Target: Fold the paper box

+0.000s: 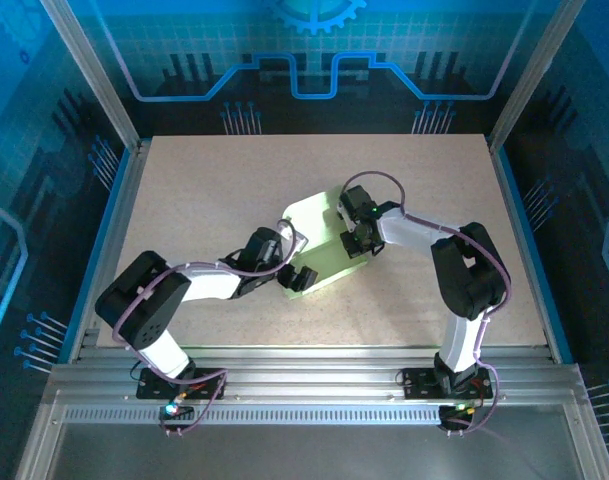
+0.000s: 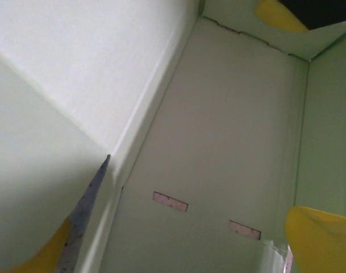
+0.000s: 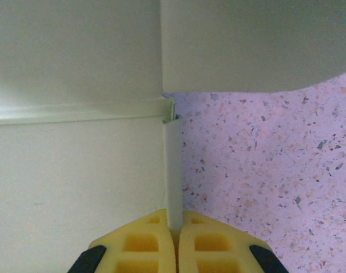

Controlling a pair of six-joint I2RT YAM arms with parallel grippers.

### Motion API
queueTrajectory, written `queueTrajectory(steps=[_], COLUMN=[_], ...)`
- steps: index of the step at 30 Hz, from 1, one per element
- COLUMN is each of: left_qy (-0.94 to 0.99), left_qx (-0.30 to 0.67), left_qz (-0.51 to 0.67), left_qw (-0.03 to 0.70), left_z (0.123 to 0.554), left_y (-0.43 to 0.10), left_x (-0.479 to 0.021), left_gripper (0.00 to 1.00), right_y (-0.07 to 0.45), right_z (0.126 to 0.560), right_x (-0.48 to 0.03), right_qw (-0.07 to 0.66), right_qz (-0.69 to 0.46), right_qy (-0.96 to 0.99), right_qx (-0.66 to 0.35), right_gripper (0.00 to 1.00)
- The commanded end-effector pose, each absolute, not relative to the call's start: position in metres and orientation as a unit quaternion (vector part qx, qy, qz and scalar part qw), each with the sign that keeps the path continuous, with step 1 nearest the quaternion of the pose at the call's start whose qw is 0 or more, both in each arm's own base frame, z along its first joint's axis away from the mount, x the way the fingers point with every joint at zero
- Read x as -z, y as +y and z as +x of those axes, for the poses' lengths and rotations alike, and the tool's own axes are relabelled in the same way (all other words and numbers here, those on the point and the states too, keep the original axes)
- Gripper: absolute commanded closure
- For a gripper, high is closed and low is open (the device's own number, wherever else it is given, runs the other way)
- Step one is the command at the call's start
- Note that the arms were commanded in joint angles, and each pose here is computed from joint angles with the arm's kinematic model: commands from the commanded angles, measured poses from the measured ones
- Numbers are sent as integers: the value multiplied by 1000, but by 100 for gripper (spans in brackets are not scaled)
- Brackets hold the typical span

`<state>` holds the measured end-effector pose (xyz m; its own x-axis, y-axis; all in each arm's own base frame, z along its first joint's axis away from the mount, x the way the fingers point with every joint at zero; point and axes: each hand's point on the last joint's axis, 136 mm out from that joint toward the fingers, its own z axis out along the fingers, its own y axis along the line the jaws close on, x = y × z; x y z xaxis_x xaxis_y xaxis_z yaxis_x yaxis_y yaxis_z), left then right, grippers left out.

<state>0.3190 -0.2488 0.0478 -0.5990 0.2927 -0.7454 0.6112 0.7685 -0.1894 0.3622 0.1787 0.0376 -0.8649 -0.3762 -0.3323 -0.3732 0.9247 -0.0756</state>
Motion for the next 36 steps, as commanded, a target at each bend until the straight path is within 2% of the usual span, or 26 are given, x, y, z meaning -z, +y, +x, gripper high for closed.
queueTrajectory(steps=[1,5,7,9,14,21,32,36], left_qy=[883,895,895,898,912,920,923,924], left_qx=[206,186,186,188,203,256,269,276], left_qz=[187,118,113,116,103,62,46,29], left_qw=[379,388,390,380,340,291,273,264], left_z=[328,333,329,326,331,340,352,355], left_y=[-229,-204,-197,-192,-186,-206,-217,-220], left_x=[-61,-67,-69,-67,-66,-68,-56,-57], left_gripper=[1,2,10,22,33,43,59,70], right_y=[175,174,175,175,178,182,184,185], right_z=[353,353,353,353,352,351,352,352], right_x=[-27,-25,-25,-23,-23,-25,-25,-24], right_qw=[162,163,160,152,147,144,140,137], right_qz=[-181,-172,-173,-177,-180,-170,-167,-163], right_qy=[970,971,972,972,973,975,976,977], right_qx=[17,20,18,18,13,0,-4,-6], right_gripper=[96,96,96,96,96,96,96,96])
